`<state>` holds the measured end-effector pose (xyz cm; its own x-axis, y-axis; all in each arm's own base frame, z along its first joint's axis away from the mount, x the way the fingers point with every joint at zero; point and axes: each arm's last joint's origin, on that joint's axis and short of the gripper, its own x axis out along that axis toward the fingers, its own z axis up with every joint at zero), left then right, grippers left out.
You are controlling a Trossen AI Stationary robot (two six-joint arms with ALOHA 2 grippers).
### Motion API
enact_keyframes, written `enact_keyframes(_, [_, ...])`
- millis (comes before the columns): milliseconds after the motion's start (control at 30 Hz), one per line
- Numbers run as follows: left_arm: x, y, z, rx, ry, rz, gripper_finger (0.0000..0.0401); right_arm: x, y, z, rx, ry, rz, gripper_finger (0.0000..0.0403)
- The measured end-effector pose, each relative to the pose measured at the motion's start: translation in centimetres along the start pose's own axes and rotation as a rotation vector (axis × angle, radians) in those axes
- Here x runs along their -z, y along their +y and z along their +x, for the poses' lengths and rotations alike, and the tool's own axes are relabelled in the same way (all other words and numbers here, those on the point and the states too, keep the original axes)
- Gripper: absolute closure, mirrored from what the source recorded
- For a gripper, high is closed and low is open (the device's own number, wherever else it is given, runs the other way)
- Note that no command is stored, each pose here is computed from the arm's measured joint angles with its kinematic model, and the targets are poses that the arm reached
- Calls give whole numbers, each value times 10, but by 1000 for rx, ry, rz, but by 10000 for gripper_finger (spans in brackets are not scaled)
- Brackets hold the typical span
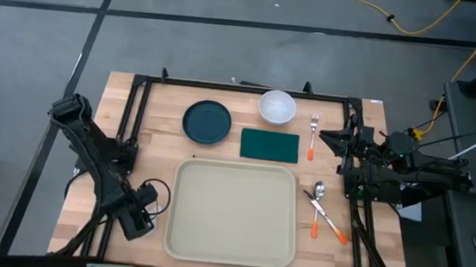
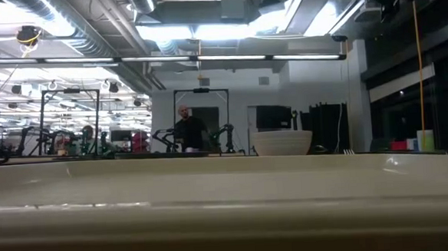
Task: Set up tray
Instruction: Put the white mug on the top left of the white tray
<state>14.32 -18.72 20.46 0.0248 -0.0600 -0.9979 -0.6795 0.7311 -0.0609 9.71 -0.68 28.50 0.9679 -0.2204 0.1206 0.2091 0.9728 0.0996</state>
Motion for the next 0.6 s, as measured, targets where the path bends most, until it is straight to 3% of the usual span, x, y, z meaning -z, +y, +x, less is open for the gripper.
enact_keyframes(167, [0, 1, 10, 29, 4, -1, 240, 0, 0, 0, 0, 0, 0, 345])
enact_keyframes(367, [-3, 4, 8, 6, 12, -15, 381, 0, 0, 0, 0, 0, 1, 345])
enact_keyframes(467, [-8, 5, 1, 5, 0, -41, 394, 0, 0, 0, 0, 0, 0, 345])
enact_keyframes(600, [-24, 6, -31, -32, -56, -31, 396, 0, 0, 0, 0, 0, -1, 345])
